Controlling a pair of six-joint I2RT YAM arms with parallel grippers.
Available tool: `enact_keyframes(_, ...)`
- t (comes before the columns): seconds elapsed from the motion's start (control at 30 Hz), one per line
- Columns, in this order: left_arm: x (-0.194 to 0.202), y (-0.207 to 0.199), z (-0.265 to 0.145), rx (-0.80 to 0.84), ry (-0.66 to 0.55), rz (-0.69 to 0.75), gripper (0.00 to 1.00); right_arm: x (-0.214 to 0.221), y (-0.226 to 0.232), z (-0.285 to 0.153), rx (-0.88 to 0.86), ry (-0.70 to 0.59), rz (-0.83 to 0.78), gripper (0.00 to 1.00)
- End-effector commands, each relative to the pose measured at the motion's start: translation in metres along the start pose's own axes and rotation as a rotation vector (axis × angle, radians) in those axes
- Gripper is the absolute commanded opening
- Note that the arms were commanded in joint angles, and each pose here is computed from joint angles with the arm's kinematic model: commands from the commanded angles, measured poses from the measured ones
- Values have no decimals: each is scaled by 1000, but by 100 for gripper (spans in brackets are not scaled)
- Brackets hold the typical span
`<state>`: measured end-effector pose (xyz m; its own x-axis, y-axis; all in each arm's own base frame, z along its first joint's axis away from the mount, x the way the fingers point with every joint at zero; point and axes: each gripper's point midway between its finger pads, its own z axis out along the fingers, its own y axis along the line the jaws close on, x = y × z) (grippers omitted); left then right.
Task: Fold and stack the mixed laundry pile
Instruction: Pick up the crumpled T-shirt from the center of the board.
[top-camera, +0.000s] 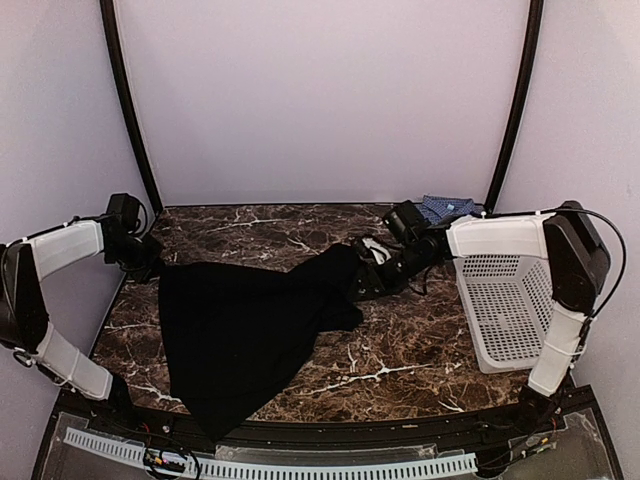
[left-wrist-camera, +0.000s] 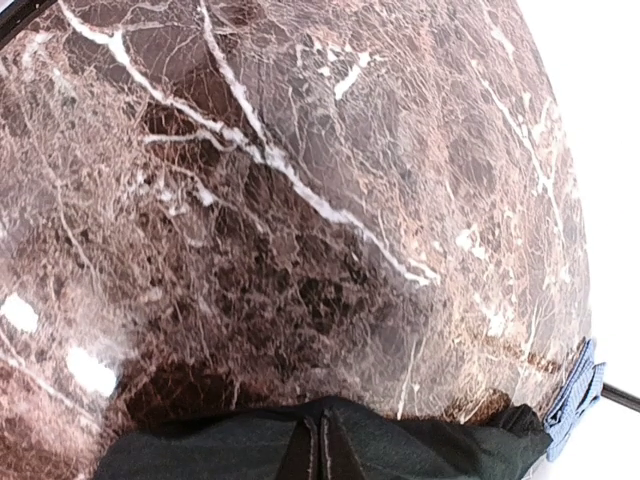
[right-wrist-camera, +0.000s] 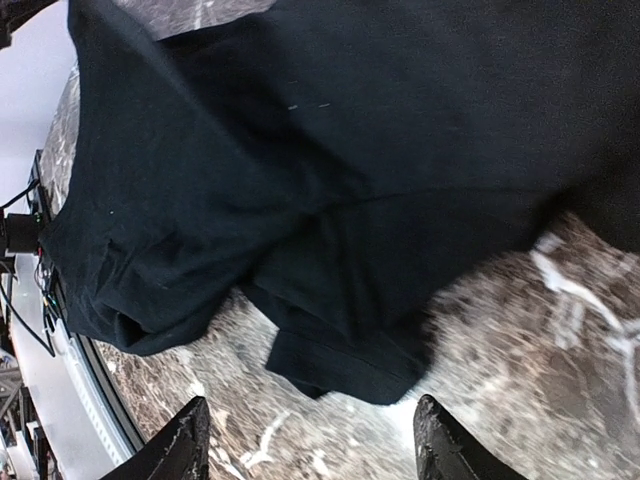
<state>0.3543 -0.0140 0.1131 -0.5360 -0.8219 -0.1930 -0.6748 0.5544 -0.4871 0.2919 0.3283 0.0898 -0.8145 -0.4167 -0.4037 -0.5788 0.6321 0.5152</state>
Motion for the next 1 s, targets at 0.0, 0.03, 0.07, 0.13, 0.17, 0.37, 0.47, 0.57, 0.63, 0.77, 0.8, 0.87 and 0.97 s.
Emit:
enact_keyframes(0.0,-5,-9,4,49,2,14,0,-15,4,22,-4,-27,-6,64)
enact_keyframes(0.03,-6,-10,5,52,1,15,0,-17,1,25,3,-27,-1,63)
enact_keyframes(0.07,-6,-10,6,50,1,16,0,-19,-2,28,12,-24,5,63)
enact_keyframes(0.13,-7,-10,6,52,0,18,0,-21,-9,36,34,-9,18,62)
enact_keyframes(0.17,-7,-11,6,54,-2,18,0,-21,-13,40,43,-4,24,62)
enact_keyframes(0.37,-9,-16,4,72,-9,36,0,-40,-26,33,135,-54,35,21)
enact_keyframes(0.47,-13,-26,-5,106,-21,61,0,-58,-29,4,212,-123,15,0)
enact_keyframes(0.57,-21,-44,-21,167,-60,115,0,-79,-24,-45,295,-229,-35,0)
enact_keyframes(0.63,-26,-61,-39,228,-89,160,0,-96,-17,-85,354,-316,-81,0)
enact_keyframes(0.77,-31,-98,-88,374,-156,255,0,-126,2,-163,479,-458,-179,0)
enact_keyframes(0.8,-33,-108,-100,411,-176,283,0,-131,5,-179,514,-477,-199,0)
enact_keyframes(0.87,-32,-129,-128,502,-201,342,0,-141,15,-211,571,-527,-247,0)
enact_keyframes(0.97,-22,-156,-172,646,-216,433,0,-148,34,-257,644,-603,-322,0)
